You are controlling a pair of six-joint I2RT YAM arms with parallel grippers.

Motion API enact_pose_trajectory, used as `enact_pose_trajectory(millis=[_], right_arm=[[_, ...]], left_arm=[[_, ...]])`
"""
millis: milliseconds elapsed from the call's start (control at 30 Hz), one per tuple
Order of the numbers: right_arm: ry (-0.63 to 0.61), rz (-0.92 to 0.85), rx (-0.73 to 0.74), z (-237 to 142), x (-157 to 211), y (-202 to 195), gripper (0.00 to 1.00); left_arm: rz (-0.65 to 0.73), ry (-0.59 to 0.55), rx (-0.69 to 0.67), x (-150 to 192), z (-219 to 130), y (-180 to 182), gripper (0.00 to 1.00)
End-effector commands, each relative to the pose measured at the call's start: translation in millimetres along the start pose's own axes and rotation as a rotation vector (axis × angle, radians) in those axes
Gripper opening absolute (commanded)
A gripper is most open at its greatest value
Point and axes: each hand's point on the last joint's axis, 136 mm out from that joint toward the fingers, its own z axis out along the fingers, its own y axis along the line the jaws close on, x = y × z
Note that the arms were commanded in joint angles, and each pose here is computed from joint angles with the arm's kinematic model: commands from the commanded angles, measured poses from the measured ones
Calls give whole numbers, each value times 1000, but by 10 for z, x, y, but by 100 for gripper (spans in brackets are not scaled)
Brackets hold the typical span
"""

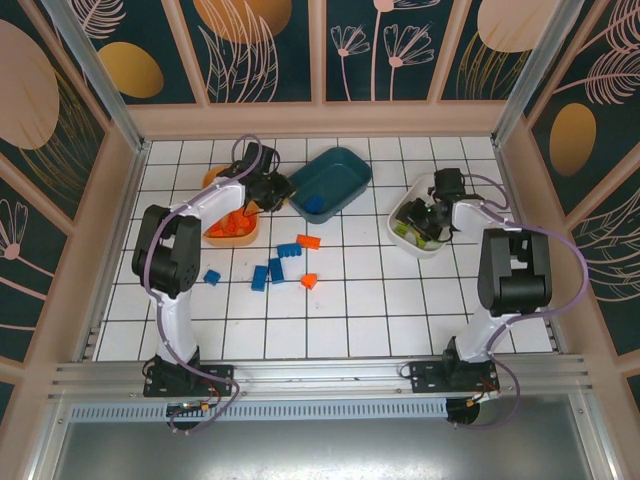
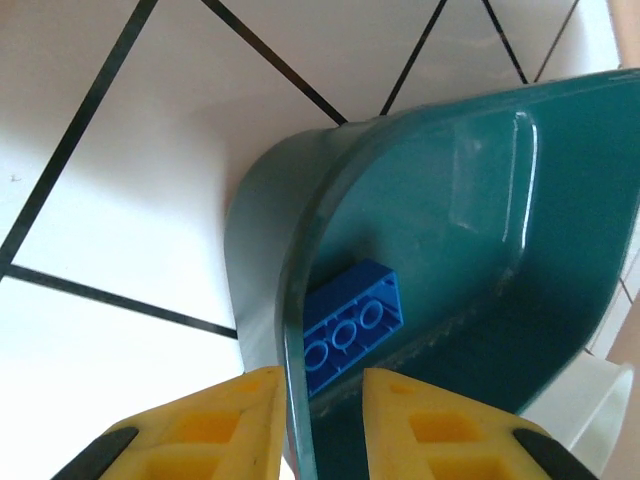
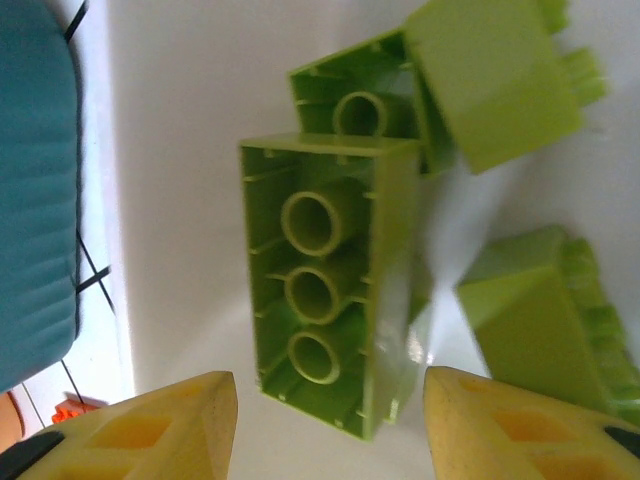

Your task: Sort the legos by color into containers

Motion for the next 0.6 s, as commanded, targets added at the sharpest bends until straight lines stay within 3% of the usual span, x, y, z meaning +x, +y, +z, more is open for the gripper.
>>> enact_pose_trajectory(millis=[0,367,567], right_arm=[[-18,-72,-51,21,-84,302,52],[98,-235,-102,434,153,914,48],[187,-360,-145,684,452,1382,47]], left_arm=[[-2,-19,61,25,-224,-127,28],[62,-62,100,14,-706,-264,28],[100,-93,59,-42,-986,-63,27]])
